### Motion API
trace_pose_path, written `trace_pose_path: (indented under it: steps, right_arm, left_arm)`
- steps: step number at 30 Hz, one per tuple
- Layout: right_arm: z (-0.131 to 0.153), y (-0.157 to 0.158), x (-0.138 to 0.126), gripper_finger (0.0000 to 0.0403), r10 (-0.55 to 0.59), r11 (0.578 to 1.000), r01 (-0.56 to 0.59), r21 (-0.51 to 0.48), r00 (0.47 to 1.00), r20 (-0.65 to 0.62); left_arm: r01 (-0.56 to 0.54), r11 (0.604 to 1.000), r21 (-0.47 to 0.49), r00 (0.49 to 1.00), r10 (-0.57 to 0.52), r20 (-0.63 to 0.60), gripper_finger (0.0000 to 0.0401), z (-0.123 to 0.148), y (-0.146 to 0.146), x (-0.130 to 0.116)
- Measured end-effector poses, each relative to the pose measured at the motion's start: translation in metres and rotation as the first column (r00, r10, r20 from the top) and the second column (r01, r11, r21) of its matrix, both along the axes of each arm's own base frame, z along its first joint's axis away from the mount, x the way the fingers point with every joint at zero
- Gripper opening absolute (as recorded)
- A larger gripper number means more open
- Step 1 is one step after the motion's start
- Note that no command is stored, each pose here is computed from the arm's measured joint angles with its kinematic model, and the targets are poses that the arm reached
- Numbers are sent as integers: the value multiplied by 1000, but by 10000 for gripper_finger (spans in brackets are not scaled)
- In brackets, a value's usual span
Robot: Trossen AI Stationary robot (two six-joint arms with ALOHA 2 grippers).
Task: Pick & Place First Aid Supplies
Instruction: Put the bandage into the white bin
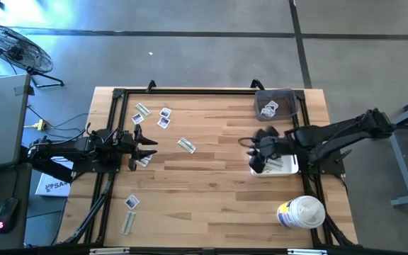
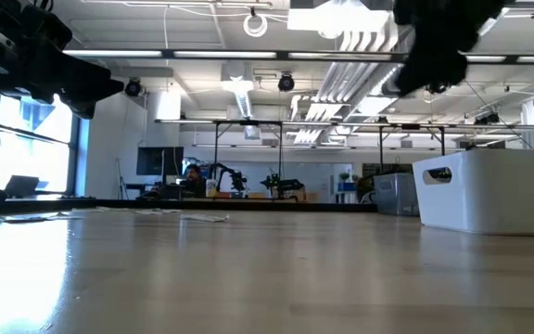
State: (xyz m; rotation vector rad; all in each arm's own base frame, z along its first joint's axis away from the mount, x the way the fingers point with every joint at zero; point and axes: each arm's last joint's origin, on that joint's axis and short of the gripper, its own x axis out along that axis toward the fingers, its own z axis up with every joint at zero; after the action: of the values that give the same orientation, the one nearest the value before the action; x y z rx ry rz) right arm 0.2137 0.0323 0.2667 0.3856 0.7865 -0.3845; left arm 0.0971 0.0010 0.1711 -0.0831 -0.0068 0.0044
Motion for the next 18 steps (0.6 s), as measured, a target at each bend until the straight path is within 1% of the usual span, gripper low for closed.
trace_pose_path:
  steps: [2, 4, 6, 8, 12, 16, 18]
  right_arm:
    - [11, -1, 11, 129, 48, 998, -42, -50, 992, 120]
    - [18, -1, 24, 129, 104, 991, -83, -105, 971, 216]
    - [18, -2, 37, 129, 156, 981, -118, -156, 953, 261]
    - [11, -3, 52, 129, 197, 971, -147, -189, 940, 278]
    - [-15, -6, 87, 129, 260, 955, -202, -218, 922, 288]
    - [-53, -12, 120, 130, 312, 940, -250, -230, 905, 290]
    - [-72, -17, 133, 129, 314, 940, -253, -230, 905, 287]
  left_arm:
    - [0, 1000, 0, 1000, 0, 0, 156, 0, 0, 0]
    - [0, 1000, 0, 1000, 0, 0, 156, 0, 0, 0]
    - [0, 1000, 0, 1000, 0, 0, 156, 0, 0, 0]
    - [0, 1000, 0, 1000, 0, 0, 156, 0, 0, 0]
    - [0, 1000, 0, 1000, 0, 0, 156, 0, 0, 0]
    - [0, 1000, 0, 1000, 0, 0, 156, 0, 0, 0]
    - [0, 1000, 0, 1000, 0, 0, 156, 0, 0, 0]
